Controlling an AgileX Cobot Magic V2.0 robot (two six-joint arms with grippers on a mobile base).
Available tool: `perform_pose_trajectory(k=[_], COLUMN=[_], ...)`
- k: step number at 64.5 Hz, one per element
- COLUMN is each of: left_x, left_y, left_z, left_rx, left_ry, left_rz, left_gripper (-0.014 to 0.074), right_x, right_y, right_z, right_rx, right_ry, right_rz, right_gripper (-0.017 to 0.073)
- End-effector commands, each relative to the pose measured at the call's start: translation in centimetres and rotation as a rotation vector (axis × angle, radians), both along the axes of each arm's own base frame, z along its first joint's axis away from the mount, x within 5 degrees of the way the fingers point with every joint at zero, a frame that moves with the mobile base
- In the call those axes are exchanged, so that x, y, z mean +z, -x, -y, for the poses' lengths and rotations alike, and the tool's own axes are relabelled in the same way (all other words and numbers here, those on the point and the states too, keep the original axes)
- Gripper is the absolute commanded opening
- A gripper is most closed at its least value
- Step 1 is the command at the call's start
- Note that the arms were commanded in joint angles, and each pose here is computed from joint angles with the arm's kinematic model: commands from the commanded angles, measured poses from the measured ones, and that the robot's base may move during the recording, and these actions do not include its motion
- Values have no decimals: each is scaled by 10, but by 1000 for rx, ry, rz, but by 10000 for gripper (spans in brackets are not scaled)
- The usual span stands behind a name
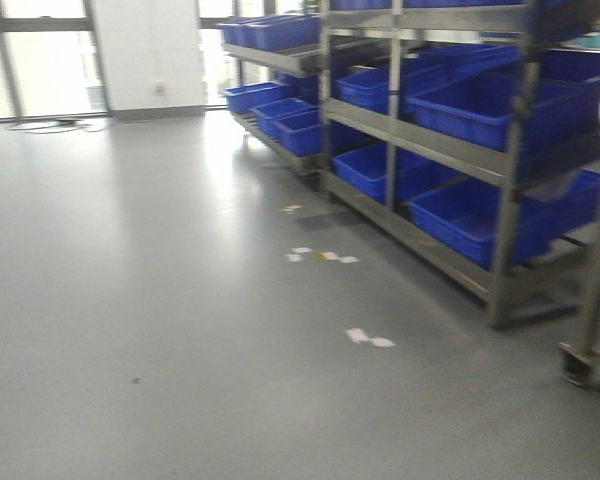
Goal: Move white bin to right shelf second layer
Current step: 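Drive the base past the blue crate shelves toward the windows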
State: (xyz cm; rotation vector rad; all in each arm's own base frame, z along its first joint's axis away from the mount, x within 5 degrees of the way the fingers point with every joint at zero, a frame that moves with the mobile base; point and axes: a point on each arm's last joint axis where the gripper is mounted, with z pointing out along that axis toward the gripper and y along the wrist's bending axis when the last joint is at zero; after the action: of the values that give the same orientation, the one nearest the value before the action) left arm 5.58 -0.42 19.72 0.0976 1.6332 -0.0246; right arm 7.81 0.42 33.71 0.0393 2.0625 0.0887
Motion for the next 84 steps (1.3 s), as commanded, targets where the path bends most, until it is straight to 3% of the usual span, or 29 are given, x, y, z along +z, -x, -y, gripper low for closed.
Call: perform_pose_trajectory(k=[1,84], left_x=[-4,-4], left_y=[0,0], left_z=[0,0], left_rx=[-4,-4], left_ry=[16,16], left_rz=[61,61], left_gripper=[85,85], right_x=[16,16], right_y=[-3,-3], right_z=[0,0], right_rx=[-8,-8], right_ry=[-8,-8], right_rz=[115,115], right_gripper=[87,87])
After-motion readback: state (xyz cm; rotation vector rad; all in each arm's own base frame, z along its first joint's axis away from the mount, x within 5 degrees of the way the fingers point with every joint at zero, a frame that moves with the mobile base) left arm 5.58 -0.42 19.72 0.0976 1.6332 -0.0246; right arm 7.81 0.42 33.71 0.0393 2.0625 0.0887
